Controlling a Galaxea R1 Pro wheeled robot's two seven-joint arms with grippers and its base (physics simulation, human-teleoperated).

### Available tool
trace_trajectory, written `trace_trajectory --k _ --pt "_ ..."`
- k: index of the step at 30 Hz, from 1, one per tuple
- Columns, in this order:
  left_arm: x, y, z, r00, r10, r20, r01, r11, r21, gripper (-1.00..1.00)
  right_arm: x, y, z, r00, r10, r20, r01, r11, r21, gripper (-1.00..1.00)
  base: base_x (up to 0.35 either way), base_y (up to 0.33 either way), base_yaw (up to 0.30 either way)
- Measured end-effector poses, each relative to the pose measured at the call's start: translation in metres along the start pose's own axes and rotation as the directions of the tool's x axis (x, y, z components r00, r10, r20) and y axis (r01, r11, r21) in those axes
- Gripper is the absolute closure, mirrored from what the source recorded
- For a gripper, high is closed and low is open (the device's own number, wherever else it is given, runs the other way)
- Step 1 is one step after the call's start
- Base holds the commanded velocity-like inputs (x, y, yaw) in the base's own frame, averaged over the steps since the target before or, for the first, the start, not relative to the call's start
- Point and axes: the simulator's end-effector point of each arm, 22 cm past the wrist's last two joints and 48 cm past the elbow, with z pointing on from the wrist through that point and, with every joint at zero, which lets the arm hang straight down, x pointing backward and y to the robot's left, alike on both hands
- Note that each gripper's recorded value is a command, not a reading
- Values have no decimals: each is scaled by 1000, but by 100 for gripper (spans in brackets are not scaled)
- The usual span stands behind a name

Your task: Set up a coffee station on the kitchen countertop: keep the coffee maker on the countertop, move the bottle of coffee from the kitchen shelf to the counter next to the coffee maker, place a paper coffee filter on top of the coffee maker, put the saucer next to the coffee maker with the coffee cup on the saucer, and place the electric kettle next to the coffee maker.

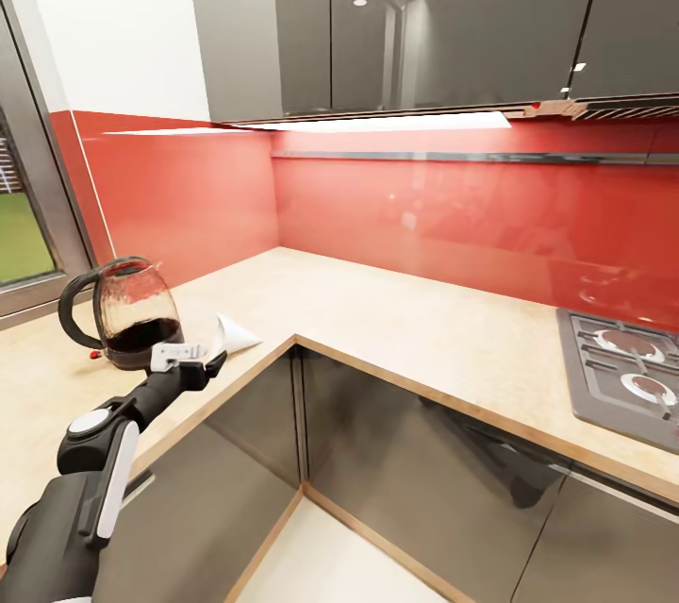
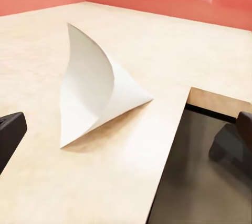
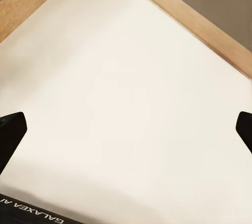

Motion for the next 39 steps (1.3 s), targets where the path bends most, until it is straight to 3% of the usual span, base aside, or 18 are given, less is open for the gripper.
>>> trace_trajectory --k 32,39 --pt "5 0 1 1000 -3 -11 3 1000 1 -100 0 0 0 1000 0 1 0 1000 0 -100 48 0 0" --pt "6 1 1 1000 0 -13 0 1000 2 -100 -14 1 -1 997 -19 74 19 1000 -1 -100 0 0 0"
